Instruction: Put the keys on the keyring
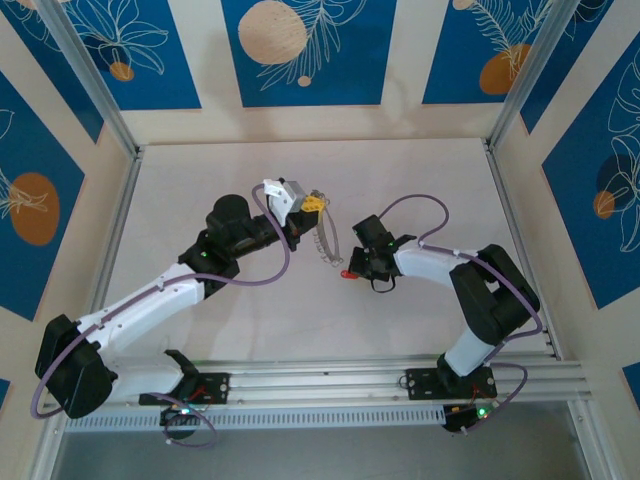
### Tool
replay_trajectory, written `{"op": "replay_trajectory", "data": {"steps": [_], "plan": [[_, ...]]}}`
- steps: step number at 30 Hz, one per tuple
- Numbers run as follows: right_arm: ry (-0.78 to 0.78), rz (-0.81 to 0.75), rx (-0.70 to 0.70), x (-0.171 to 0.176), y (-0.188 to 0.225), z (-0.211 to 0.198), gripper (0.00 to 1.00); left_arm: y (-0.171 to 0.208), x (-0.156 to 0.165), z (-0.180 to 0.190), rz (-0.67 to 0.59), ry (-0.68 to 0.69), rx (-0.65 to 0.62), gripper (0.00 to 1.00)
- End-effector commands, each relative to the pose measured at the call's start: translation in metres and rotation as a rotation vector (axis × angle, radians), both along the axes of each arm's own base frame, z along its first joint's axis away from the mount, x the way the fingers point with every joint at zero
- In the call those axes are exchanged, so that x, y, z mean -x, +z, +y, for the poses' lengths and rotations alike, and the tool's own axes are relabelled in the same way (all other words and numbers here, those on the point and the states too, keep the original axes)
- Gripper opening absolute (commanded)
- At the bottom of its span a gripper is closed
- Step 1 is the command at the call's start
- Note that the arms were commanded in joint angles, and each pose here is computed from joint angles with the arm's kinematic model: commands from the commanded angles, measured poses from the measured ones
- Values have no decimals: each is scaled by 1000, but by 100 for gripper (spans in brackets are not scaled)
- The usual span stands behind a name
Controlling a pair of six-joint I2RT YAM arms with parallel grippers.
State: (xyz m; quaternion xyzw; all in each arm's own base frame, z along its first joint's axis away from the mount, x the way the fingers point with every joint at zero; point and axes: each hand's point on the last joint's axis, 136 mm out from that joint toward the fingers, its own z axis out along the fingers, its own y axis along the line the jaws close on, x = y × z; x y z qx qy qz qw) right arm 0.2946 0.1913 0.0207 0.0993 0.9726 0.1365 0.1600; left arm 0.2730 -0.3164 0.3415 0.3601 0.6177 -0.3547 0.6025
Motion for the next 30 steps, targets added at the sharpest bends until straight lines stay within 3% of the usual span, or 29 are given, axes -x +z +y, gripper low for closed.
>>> {"op": "replay_trajectory", "data": {"steps": [1, 7, 12, 16, 23, 30], "plan": [[-7, -22, 7, -6, 6, 1, 0, 19, 8, 0, -35, -22, 46, 0], [4, -58, -7, -2, 24, -3, 0, 20, 9, -1, -31, -32, 44, 0], [100, -188, -79, 1, 71, 2, 0, 23, 11, -2, -30, -43, 44, 0], [197, -287, -210, 3, 108, 5, 0, 25, 11, -3, -27, -51, 48, 0], [229, -462, -499, 8, 173, -12, 0, 26, 14, -10, -17, -92, 34, 0], [380, -699, -719, 34, 251, -15, 0, 32, 18, -19, -14, -155, 33, 0]]}}
